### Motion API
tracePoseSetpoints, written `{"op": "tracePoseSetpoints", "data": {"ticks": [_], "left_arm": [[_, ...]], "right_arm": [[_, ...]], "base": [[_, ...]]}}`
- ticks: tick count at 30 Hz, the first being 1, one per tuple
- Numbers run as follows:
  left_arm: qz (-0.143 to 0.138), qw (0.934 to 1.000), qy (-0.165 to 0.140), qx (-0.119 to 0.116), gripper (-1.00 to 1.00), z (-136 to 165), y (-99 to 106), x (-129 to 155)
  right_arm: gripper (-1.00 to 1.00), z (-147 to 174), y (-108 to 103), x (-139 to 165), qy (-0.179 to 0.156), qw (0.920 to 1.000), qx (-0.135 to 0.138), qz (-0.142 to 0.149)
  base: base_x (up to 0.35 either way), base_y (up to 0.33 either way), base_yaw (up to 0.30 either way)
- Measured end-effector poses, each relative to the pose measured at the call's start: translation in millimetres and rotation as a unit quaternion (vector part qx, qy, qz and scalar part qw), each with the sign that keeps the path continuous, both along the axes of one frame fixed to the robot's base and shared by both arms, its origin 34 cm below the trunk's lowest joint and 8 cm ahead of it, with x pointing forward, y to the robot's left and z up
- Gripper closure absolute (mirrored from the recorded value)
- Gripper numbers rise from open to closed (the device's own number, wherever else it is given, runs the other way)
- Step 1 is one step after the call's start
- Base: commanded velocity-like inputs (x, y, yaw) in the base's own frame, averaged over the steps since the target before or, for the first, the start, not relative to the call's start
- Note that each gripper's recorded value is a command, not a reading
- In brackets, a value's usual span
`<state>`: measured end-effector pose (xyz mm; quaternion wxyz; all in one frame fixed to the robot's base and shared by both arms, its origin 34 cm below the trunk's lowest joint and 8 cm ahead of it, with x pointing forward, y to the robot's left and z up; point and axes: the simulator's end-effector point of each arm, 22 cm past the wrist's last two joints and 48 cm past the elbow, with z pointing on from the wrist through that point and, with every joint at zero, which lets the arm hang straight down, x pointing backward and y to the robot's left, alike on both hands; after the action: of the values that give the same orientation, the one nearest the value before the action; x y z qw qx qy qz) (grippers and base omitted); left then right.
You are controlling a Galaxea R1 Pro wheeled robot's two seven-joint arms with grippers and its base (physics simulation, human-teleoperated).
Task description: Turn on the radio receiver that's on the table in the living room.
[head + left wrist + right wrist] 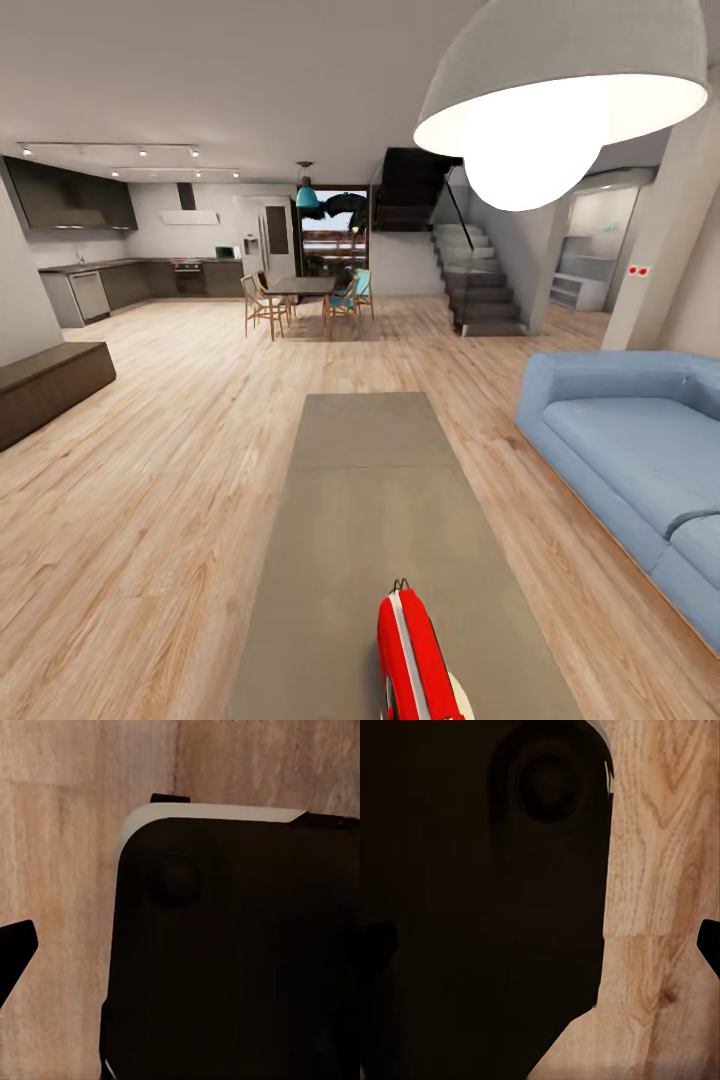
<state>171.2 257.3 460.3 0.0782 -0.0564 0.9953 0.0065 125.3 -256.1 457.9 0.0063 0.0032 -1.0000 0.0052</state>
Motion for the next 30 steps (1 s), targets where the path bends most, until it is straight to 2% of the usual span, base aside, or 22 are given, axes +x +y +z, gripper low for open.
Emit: {"op": "tracePoseSetpoints", "data": {"ticks": [30], "left_arm": [[0.002, 1.0, 0.0, -0.002, -1.0, 46, 0, -1]], "right_arm": [[-1.0, 46, -1, -3, 0.004, 1.0, 0.0, -0.001]], "base": [[0.0, 0.0, 0.0]]}}
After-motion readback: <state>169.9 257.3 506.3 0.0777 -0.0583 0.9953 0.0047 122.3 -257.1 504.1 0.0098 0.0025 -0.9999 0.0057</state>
